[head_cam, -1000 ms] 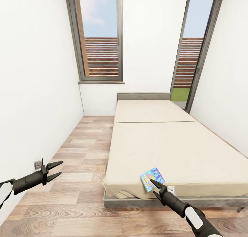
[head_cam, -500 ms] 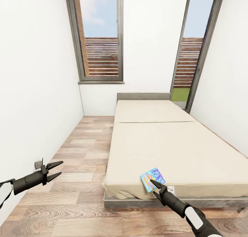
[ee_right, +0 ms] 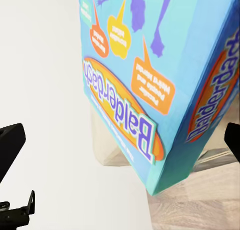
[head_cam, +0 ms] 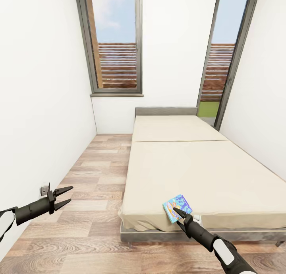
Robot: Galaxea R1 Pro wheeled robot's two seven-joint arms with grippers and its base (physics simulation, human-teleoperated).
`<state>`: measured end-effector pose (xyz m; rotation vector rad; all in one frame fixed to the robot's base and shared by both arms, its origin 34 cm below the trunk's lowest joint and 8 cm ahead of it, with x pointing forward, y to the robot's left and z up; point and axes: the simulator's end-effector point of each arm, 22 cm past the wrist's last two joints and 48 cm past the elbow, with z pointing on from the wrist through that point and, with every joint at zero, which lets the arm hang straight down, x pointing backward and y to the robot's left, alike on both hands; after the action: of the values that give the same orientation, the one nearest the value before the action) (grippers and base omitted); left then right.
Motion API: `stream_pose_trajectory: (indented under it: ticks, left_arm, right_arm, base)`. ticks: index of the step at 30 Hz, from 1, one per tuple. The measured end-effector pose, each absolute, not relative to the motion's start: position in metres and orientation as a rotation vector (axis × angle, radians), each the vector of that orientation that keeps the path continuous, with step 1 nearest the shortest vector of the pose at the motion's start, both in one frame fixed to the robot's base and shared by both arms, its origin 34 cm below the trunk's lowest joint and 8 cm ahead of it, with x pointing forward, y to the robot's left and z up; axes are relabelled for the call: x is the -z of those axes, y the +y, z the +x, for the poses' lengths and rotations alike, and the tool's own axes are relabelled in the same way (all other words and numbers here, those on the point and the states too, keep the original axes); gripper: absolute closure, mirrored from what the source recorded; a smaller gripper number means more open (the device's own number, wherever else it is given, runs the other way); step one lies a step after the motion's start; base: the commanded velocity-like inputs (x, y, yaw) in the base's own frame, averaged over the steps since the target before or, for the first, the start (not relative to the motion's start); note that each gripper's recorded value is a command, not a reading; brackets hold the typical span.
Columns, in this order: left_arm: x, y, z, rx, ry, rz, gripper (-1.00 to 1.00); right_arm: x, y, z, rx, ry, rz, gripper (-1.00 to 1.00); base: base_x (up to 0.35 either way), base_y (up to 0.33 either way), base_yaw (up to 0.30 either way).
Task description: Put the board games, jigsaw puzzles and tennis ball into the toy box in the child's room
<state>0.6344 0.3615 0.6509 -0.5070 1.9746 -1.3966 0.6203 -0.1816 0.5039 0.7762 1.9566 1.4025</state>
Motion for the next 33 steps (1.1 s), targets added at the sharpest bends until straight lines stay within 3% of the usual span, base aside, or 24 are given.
stream_pose_trajectory:
  ticks: [18,33]
  left_arm:
    - [-0.649,0.361,0.634,1.398,1.973,-0.507,-1.0]
    - [-0.649,0.361,0.634,1.398,1.973,-0.506,-1.0]
  right_arm:
    - [-0.502,-0.182,0.62,-1.403,1.956,0.776,-1.0]
    - [-0.488,-0.18,0.604,-1.398,1.992,0.788,-1.0]
  base:
    - [0.0,0.0,0.0]
    - [0.101,0.0,0.0]
